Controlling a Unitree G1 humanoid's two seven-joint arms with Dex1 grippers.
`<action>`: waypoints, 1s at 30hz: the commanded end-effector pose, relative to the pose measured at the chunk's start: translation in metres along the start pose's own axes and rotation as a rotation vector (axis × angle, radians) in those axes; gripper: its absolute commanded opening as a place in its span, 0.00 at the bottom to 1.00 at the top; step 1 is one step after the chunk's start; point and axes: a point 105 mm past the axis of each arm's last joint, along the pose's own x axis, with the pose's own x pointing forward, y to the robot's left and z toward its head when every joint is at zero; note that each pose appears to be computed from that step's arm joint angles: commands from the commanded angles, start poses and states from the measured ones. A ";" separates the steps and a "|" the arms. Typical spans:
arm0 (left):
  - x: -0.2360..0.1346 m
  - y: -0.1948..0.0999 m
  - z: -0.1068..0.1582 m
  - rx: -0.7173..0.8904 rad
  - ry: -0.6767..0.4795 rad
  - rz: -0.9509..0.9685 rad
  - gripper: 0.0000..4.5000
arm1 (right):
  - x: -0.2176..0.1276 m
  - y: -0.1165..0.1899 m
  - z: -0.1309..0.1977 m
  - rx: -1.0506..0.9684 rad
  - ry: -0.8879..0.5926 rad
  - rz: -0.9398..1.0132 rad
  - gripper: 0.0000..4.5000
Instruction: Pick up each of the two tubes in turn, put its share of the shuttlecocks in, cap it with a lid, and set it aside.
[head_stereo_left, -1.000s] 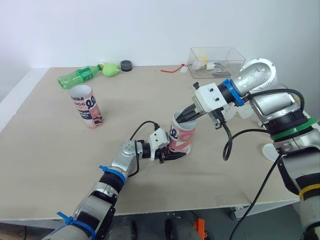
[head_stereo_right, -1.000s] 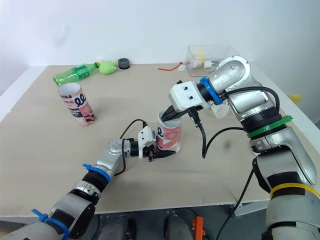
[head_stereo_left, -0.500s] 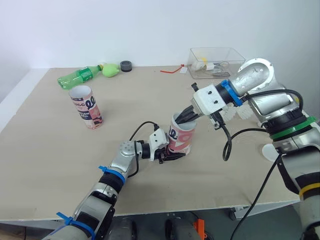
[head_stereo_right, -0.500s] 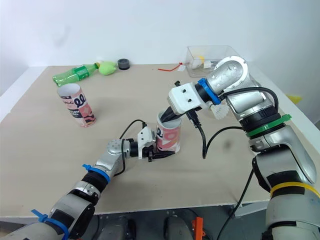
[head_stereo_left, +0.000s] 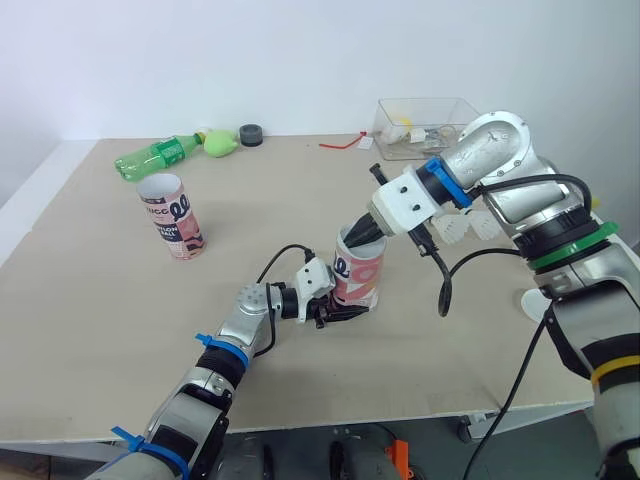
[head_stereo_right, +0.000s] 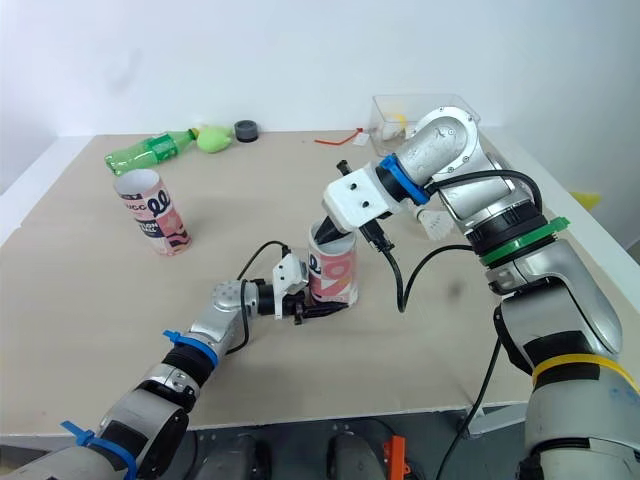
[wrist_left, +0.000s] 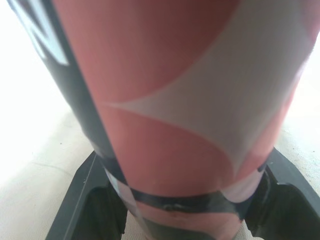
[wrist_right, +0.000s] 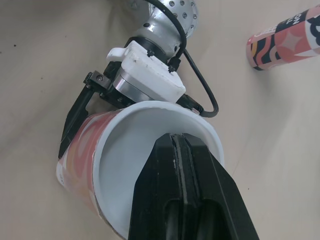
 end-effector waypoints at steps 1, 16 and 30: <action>0.009 -0.012 -0.003 0.019 0.030 -0.062 0.51 | 0.040 0.044 -0.025 0.106 0.058 0.252 0.01; 0.010 -0.014 -0.003 0.022 0.028 -0.072 0.51 | 0.042 0.050 -0.027 0.115 0.103 0.312 0.01; 0.010 -0.013 -0.002 0.025 0.025 -0.069 0.51 | 0.054 0.050 -0.028 0.048 0.125 0.369 0.01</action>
